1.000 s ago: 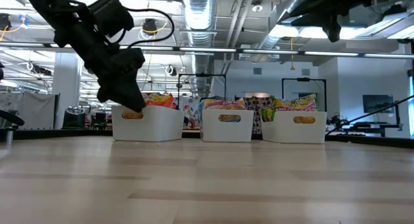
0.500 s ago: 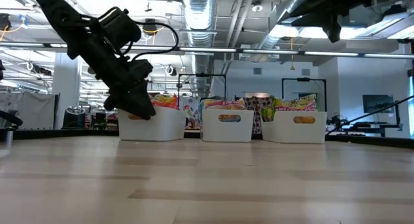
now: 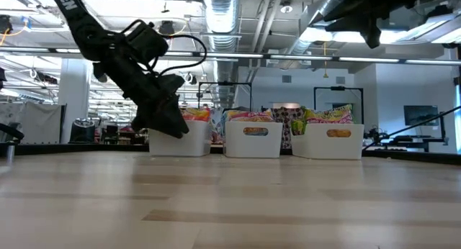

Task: Sort Maruchan noodles
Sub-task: Adjust the left white bin, then return to Home Position

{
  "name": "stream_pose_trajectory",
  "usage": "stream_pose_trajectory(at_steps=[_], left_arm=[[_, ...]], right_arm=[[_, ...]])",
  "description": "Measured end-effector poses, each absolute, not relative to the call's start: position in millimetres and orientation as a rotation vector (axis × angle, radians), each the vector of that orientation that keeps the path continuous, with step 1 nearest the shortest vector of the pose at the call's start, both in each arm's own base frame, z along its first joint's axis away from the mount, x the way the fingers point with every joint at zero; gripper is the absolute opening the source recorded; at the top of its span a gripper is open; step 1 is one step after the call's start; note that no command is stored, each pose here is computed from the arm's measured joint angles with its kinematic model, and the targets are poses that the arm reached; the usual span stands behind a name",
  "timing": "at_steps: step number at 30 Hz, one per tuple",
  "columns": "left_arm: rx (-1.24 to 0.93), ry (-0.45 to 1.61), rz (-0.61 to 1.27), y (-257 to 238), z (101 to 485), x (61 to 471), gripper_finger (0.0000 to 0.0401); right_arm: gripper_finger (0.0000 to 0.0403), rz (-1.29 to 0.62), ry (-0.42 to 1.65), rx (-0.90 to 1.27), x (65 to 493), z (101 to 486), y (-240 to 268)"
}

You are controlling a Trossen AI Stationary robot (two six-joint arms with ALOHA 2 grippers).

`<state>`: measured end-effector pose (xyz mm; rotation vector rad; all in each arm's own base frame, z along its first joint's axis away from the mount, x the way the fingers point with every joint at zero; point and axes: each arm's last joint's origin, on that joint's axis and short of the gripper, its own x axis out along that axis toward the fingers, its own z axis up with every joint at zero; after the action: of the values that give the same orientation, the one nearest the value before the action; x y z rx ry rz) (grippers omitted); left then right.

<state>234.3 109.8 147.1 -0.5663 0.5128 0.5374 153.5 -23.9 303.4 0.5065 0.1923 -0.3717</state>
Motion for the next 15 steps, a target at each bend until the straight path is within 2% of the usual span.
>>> stream_pose_trajectory(at_steps=[9,15], left_arm=[[-0.546,0.505,0.471,119,158,254,0.0125],[-0.578,0.534,0.404,115,171,253,0.0125]], right_arm=[[0.0127,-0.375,0.204,0.506,153,302,-24],[0.0127,-0.376,0.209,0.506,153,302,-24]])
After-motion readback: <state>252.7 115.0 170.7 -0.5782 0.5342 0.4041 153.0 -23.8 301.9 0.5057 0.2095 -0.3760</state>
